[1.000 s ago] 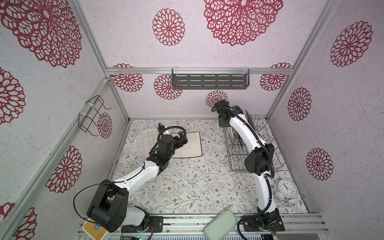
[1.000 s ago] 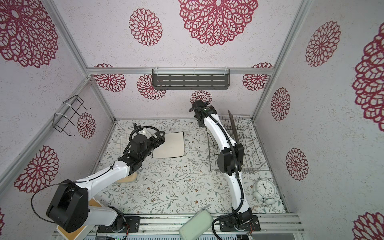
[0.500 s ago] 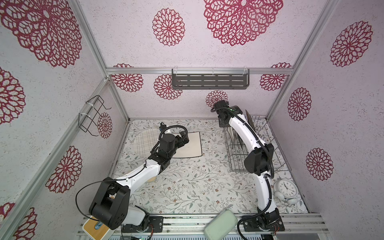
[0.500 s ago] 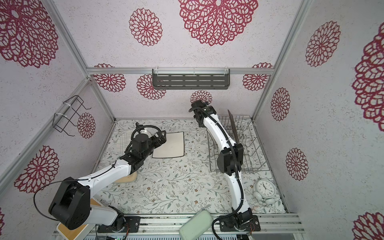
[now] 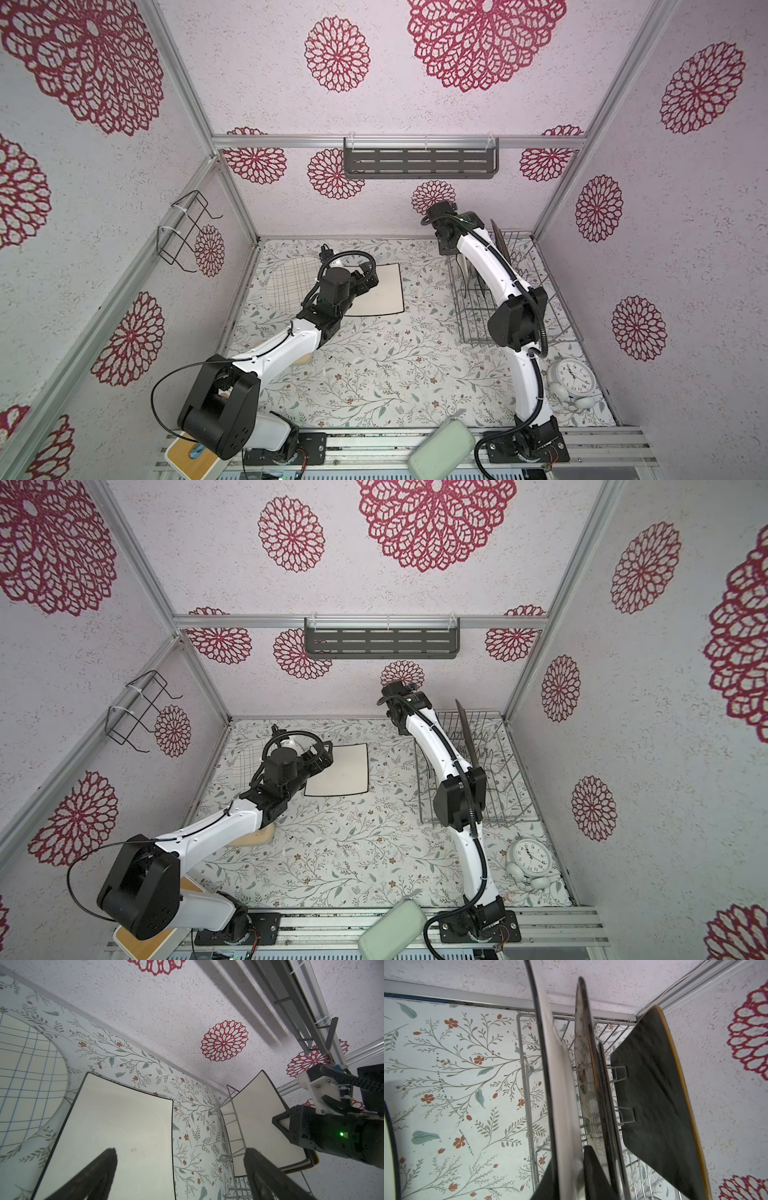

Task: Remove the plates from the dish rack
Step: 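Close the right gripper on the white square plate's top edge in the rack, then lift the white square plate up out of the rack with the right gripper, then swing the plate toward the left gripper while the left gripper reaches its edge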

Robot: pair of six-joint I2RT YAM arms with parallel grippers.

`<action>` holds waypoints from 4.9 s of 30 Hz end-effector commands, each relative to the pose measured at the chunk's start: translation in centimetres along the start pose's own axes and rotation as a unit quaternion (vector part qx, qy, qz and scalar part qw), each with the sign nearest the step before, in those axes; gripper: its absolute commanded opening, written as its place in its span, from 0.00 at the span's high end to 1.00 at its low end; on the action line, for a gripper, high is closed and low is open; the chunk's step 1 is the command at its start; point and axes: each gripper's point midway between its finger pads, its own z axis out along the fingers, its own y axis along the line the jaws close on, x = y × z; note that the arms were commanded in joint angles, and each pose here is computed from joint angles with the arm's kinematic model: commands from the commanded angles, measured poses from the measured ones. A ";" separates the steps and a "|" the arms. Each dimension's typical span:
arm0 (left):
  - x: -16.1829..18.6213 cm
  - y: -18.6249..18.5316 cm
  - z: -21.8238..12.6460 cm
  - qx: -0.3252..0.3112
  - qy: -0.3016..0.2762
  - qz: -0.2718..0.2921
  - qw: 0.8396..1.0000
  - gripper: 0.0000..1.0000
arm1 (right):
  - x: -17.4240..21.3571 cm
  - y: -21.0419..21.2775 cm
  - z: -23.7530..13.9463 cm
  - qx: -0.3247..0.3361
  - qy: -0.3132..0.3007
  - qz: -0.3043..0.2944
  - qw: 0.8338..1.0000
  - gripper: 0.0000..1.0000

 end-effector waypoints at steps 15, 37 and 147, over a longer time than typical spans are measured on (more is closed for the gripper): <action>-2.3 -2.5 -1.3 0.026 -0.024 0.006 0.999 0.00 | -1.0 -1.0 -1.1 0.070 -0.033 -0.038 0.996 0.81; -2.2 -2.8 -1.3 0.027 -0.025 0.006 0.999 0.00 | -3.3 -1.8 -4.4 0.105 -0.087 -0.063 0.989 1.00; -7.0 -5.2 -9.6 0.027 -0.088 -0.029 0.995 0.02 | 1.1 -8.5 -29.2 -0.360 -0.396 0.388 0.751 1.00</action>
